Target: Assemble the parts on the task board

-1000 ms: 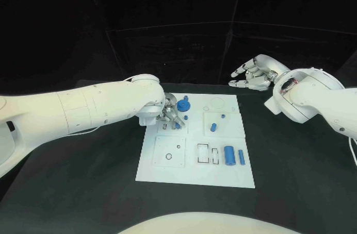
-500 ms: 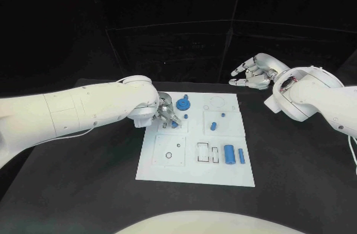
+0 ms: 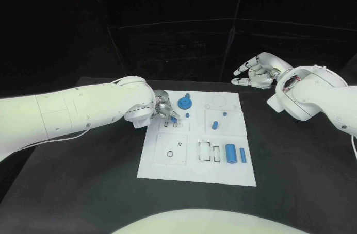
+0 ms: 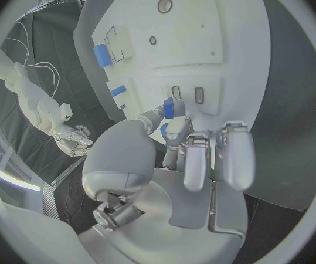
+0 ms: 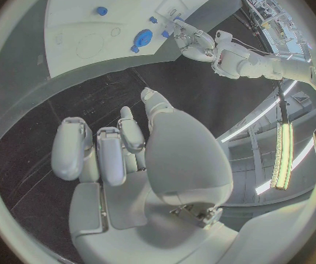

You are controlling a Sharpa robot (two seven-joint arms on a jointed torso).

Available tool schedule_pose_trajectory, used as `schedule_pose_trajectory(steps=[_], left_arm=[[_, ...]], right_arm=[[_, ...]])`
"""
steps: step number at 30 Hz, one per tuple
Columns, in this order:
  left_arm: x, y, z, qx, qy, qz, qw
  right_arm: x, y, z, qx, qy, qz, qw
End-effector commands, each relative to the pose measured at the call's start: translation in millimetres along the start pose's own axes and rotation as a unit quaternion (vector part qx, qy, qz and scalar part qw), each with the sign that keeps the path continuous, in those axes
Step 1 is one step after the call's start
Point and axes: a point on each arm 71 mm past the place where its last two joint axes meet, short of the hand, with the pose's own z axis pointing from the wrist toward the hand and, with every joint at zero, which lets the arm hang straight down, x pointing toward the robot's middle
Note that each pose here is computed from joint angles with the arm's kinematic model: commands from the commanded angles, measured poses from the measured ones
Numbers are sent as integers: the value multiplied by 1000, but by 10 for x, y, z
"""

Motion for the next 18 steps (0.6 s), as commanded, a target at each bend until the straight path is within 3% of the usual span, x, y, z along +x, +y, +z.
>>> schedule_pose_trajectory(steps=[1, 9, 18], left_arm=[[-9, -18, 1, 14, -34, -18, 999], [54, -15, 24, 28, -74, -18, 997], [140, -5, 35, 20, -56, 12, 998]], right_arm=[[-12, 7, -1, -1, 2, -3, 1000], [-15, -1, -6, 0, 4, -3, 1000], [-10, 0, -5, 0, 6, -4, 1000]])
